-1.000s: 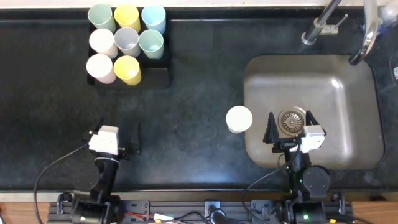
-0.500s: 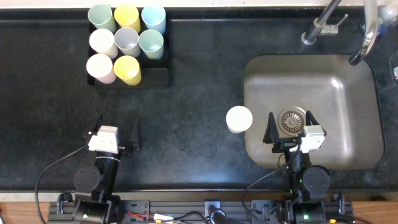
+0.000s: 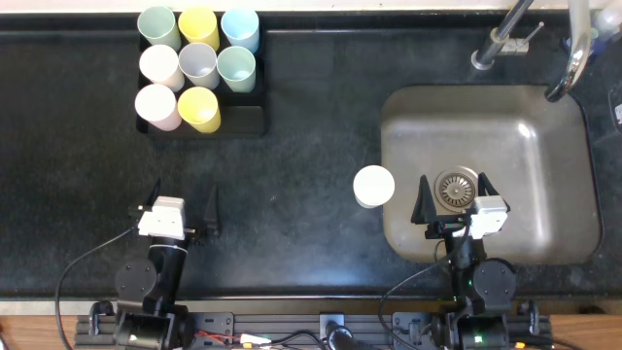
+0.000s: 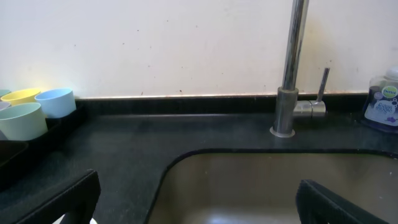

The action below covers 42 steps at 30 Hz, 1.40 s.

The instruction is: Store Cups

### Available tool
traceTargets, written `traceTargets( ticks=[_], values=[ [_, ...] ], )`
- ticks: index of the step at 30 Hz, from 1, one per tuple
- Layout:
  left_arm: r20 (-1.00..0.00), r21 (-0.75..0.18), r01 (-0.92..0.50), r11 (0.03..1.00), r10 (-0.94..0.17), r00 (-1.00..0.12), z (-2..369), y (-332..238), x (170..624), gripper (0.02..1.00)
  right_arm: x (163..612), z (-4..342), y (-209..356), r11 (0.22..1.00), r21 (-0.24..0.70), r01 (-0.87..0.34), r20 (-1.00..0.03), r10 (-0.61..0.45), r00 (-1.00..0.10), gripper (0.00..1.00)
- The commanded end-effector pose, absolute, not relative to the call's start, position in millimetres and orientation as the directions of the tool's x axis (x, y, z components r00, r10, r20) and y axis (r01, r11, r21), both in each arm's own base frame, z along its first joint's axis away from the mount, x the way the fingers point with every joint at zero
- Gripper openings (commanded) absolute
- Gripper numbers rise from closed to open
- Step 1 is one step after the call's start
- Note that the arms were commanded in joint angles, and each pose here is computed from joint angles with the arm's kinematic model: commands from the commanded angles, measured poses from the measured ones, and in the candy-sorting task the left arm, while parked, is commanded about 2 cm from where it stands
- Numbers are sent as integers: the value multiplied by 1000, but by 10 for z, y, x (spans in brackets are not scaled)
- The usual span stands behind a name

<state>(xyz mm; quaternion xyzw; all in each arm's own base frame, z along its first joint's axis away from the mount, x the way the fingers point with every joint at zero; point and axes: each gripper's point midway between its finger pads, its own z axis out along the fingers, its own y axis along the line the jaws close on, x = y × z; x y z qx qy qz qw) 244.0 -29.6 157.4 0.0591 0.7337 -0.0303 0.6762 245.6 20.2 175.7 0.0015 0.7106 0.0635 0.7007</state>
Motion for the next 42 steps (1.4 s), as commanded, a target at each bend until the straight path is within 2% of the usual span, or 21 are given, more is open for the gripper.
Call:
traceTargets(
  ticks=[1, 7, 11, 14, 17, 20, 24, 26, 28, 33, 36, 42],
  values=[
    [-996, 54, 122, 991, 63, -70, 1567, -280, 2442, 998, 2458, 1720, 222, 991, 89, -96, -996, 88, -20, 996],
    [-996, 55, 121, 991, 63, -69, 1568, -279, 2443, 998, 2454, 1786, 229, 991, 91, -102, -996, 92, 1, 998],
    [-996, 55, 122, 991, 64, -70, 1567, -280, 2442, 998, 2358, 2318, 242, 988, 87, -124, -989, 101, 111, 998],
    [-996, 55, 122, 991, 63, -69, 1568, -280, 2442, 998, 2225, 2740, 293, 984, 84, -158, -990, 101, 103, 998],
    [-996, 55, 122, 991, 64, -70, 1567, -280, 2442, 998, 2168, 2995, 336, 980, 93, -174, -996, 92, -16, 996],
    [-996, 55, 121, 991, 64, -70, 1567, -279, 2442, 1000, 2217, 2963, 391, 977, 125, -174, -955, 71, -286, 998],
    [-996, 55, 121, 991, 64, -70, 1567, -279, 2442, 1000, 2377, 2787, 462, 977, 151, -150, -804, 33, -594, 998],
    [-996, 55, 122, 991, 64, -70, 1567, -280, 2442, 998, 2436, 2715, 495, 977, 164, -140, -724, 23, -690, 993],
    [-996, 54, 121, 991, 63, -70, 1567, -279, 2442, 998, 2473, 2632, 521, 976, 172, -132, -655, 13, -756, 998],
    [-996, 55, 121, 991, 64, -70, 1567, -279, 2442, 998, 2492, 2279, 588, 984, 109, -138, -470, -72, -880, 998],
    [-996, 55, 122, 991, 64, -70, 1567, -280, 2442, 1000, 2554, 2067, 581, 985, 43, -167, -392, -138, -910, 998],
    [-996, 55, 121, 991, 64, -70, 1567, -279, 2442, 998, 2629, 1773, 724, 961, 18, -277, -286, -260, -922, 996]
  ],
)
